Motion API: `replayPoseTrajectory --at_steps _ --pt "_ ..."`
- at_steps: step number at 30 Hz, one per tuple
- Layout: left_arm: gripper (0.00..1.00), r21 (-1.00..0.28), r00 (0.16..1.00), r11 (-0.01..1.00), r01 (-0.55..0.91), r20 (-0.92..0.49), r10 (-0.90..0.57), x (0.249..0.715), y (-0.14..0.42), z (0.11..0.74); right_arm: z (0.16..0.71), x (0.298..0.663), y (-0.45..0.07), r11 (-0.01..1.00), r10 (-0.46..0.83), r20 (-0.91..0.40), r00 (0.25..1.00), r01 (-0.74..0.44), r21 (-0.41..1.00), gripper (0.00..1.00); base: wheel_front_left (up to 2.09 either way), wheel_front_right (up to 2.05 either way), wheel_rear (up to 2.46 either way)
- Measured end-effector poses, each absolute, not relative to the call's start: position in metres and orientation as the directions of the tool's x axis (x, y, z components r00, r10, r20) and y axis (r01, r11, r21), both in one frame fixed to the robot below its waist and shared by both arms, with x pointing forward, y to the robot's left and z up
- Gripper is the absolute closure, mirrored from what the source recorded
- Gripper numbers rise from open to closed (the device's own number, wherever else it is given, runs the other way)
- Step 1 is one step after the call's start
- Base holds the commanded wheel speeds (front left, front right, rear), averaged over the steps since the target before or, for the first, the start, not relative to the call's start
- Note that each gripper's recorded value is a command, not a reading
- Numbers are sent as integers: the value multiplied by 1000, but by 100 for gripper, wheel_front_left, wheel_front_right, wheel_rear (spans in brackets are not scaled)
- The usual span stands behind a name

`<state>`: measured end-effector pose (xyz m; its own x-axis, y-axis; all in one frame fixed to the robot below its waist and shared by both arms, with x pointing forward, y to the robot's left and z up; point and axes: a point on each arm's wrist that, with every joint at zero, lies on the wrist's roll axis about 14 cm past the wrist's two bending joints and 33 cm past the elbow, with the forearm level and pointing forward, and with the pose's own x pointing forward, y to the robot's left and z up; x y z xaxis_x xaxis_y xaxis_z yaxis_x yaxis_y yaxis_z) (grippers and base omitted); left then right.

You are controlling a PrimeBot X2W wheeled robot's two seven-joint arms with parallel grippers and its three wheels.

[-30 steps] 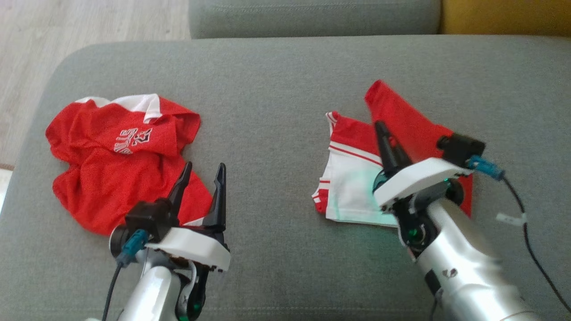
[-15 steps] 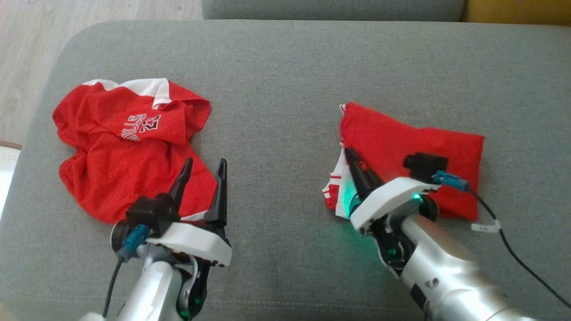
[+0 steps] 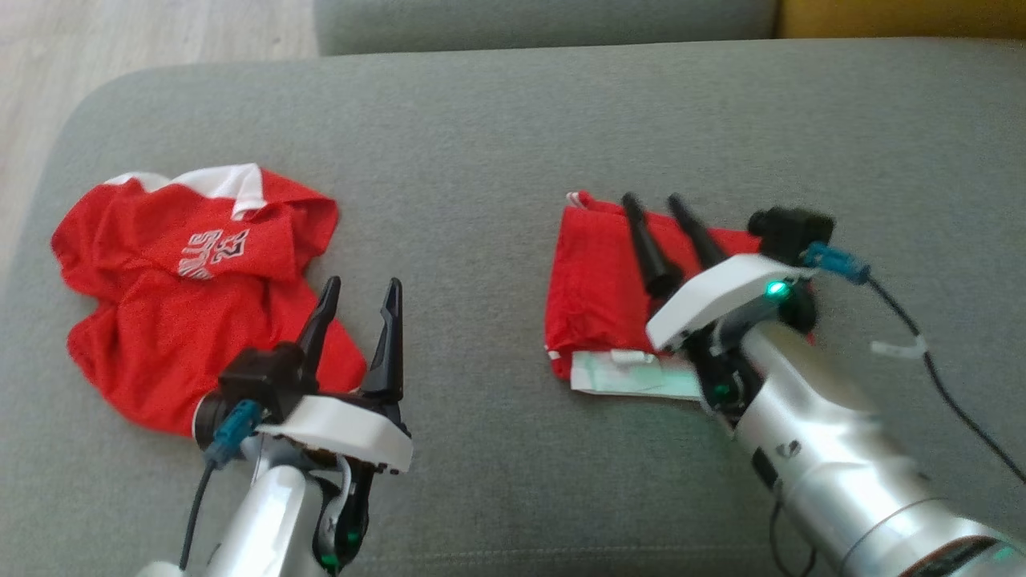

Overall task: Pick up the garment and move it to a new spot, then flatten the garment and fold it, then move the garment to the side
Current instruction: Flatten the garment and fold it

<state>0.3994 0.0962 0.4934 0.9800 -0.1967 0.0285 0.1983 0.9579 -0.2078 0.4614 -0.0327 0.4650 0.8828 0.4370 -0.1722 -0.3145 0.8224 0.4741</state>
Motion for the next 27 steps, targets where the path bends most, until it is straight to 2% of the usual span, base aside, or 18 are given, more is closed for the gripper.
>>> replayPoseTrajectory --at_steps 8,12,17,23,27 --pt "0 -211 965 943 258 99 -242 404 78 517 500 475 -115 943 266 -62 962 -246 226 0 0 0 0" --pt "0 -213 957 935 282 124 -260 406 71 525 510 460 -156 979 175 2 985 -174 109 0 0 0 0" --pt "0 -216 949 927 306 142 -281 409 62 530 511 429 -179 995 102 44 994 -103 14 0 0 0 0" --pt "0 -220 940 917 332 153 -304 409 53 533 508 397 -205 1000 4 59 998 -4 7 0 0 0 0" --pt "0 -223 938 912 343 137 -319 407 48 527 498 379 -214 998 -37 40 999 35 56 0 0 0 0"
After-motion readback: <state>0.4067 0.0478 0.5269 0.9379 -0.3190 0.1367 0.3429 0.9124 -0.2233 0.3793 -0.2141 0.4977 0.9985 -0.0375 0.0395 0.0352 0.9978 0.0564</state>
